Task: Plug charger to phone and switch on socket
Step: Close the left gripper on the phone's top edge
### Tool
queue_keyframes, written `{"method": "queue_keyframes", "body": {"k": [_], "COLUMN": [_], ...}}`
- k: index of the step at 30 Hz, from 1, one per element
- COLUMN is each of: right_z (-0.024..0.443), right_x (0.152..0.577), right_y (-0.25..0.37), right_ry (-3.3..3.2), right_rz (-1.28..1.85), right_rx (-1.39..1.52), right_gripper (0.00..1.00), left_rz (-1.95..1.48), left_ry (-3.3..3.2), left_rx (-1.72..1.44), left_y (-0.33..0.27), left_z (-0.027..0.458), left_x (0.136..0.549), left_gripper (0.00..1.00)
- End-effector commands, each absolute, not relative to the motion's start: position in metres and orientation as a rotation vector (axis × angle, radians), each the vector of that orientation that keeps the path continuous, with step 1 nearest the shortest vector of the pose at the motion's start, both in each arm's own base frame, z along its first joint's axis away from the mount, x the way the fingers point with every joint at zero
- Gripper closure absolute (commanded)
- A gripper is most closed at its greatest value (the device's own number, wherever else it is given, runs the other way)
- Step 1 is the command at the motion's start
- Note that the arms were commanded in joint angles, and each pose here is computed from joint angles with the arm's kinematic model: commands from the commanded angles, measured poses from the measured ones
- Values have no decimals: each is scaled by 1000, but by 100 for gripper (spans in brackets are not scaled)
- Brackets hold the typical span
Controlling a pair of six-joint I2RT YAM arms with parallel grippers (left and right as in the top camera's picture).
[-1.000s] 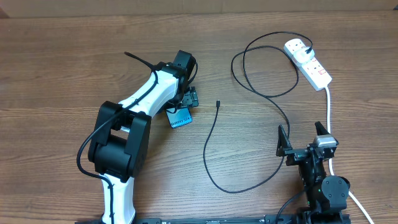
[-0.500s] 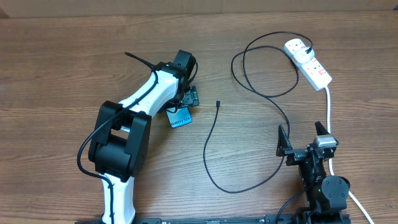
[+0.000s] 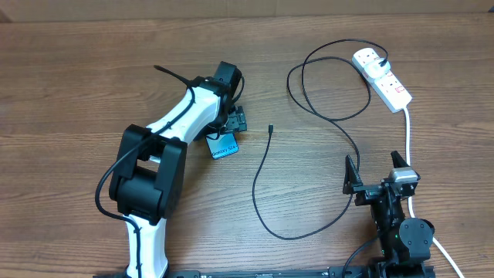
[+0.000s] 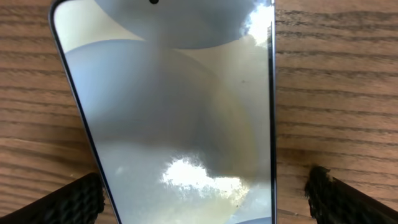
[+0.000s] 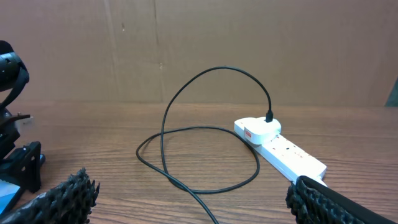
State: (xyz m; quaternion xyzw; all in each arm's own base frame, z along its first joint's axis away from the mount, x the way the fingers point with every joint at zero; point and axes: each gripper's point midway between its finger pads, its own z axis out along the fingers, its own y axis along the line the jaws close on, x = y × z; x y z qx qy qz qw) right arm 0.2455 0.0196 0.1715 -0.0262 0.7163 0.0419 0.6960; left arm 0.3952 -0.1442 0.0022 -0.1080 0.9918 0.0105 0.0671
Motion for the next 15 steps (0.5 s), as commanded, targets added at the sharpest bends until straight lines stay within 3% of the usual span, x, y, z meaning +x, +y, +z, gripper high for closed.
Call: {"method": "queue_keyframes", "body": {"k": [1,15], "right_z": [170,170], "right_x": [246,246], "right_y": [18,18], "right_ry": [1595,1595], "right_rz": [91,91], "right_rx": [-45,-45], "right_gripper": [0,0], "left_rz": [11,-70], "left_ry": [3064,3088], "left_rx": [-344,-349], "left_y": [-137,-134], "left_z": [-18,-18], "left_x": [388,389], "left_gripper": [0,0]}}
